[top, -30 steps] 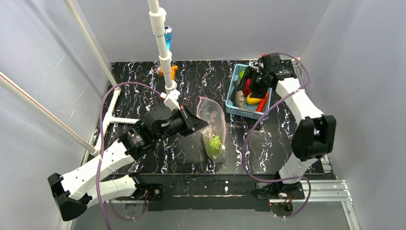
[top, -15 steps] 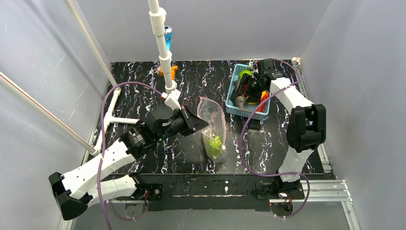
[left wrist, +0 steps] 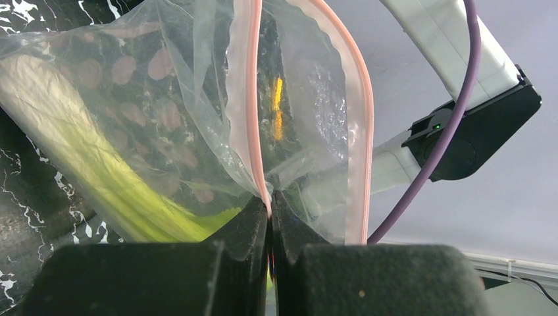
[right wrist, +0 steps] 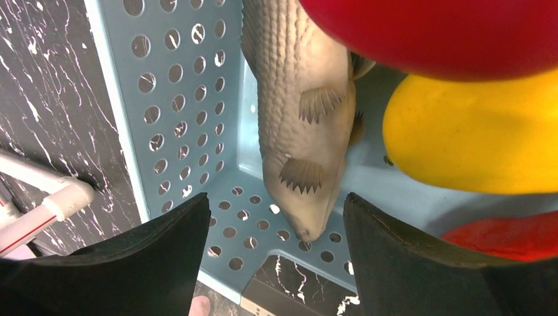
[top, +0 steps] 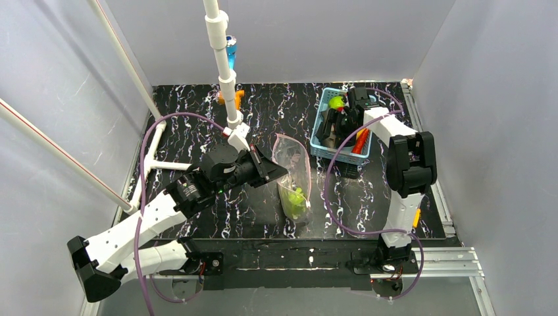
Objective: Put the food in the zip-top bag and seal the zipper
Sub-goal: Pick up the fake fish from the bin, then place the fake fish in the zipper food storage bag, then pick up the fake vegetable from the bin.
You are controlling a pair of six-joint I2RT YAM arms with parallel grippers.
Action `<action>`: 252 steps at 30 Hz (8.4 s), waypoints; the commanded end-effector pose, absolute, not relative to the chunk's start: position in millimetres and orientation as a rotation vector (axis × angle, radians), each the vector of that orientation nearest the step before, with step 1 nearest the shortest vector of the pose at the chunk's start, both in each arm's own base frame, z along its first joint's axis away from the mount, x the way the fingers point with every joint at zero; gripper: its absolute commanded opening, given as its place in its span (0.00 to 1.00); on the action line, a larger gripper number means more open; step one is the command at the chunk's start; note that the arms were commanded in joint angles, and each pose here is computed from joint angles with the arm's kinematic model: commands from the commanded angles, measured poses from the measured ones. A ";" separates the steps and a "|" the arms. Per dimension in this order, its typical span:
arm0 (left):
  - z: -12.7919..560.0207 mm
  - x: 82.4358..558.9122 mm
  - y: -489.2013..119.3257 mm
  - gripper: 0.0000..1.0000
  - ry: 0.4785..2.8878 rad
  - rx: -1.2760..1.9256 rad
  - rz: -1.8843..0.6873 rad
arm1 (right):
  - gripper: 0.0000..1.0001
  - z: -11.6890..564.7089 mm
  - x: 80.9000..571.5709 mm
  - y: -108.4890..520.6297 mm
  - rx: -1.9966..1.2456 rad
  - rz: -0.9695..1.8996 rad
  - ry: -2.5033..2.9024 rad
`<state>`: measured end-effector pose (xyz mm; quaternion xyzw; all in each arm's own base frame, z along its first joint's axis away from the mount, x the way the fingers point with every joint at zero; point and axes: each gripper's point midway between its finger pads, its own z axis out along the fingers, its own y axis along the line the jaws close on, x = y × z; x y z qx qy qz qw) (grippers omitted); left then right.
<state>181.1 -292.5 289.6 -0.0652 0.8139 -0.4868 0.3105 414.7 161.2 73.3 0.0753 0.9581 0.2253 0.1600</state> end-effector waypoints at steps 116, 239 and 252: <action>305.9 200.9 -355.4 0.00 2.199 0.856 -1.145 | 0.01 315.0 130.7 188.4 -0.278 0.970 2.900; 329.0 207.5 -323.6 0.00 2.156 0.411 -1.051 | 0.57 46.5 390.4 75.6 0.405 -0.165 2.739; 326.6 204.4 -323.8 0.00 2.175 0.415 -1.060 | 0.40 41.8 398.5 74.8 0.289 -0.208 2.721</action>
